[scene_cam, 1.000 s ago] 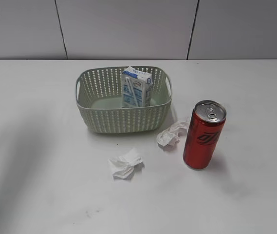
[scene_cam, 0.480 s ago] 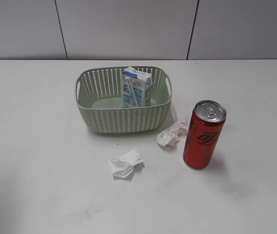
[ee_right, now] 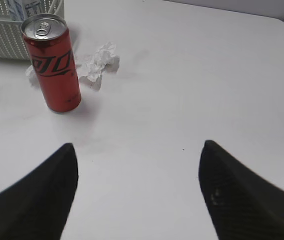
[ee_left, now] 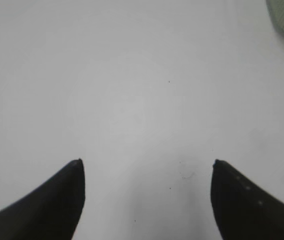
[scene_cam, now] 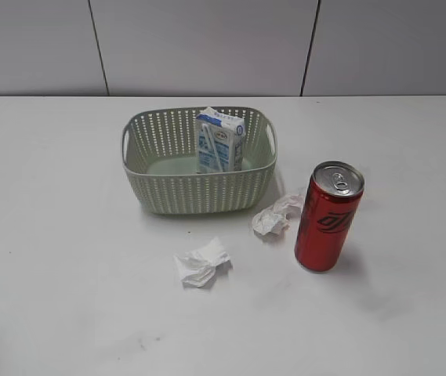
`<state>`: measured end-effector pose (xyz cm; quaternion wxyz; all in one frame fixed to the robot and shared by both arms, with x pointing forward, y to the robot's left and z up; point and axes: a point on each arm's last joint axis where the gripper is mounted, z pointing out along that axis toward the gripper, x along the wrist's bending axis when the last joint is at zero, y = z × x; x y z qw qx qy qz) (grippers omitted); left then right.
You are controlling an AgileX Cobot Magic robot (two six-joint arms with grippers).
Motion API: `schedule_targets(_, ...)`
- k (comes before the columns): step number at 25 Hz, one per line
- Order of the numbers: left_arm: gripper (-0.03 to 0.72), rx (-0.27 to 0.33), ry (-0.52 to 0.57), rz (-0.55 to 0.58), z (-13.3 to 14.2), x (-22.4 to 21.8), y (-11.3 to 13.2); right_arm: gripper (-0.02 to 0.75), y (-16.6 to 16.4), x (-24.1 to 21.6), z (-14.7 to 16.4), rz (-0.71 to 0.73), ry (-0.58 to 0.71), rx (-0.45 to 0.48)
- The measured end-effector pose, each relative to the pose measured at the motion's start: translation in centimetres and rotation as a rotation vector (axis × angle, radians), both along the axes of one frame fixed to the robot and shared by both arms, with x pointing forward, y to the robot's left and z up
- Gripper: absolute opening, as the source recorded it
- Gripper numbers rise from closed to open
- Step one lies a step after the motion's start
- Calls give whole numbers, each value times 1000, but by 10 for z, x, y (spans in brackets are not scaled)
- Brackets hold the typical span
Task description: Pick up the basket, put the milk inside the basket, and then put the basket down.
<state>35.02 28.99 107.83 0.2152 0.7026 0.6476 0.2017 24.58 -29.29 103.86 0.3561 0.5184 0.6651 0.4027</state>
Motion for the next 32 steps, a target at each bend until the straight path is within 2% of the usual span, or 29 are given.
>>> schedule_targets(10,588,-28,-222,-2,-12,-56,7,591,0,0,0,0,0,0)
schedule_targets(16,567,-47,-441,-4,-8,-82,11,591,0,0,0,0,0,0)
schedule_targets(20,554,-62,-529,-5,-7,-98,13,591,0,0,0,0,0,0)
schedule_targets(25,550,-70,-565,-4,-10,-111,14,591,0,0,0,1,0,-1)
schedule_targets(32,549,-67,-537,-3,-20,-117,15,591,0,0,0,0,-1,1)
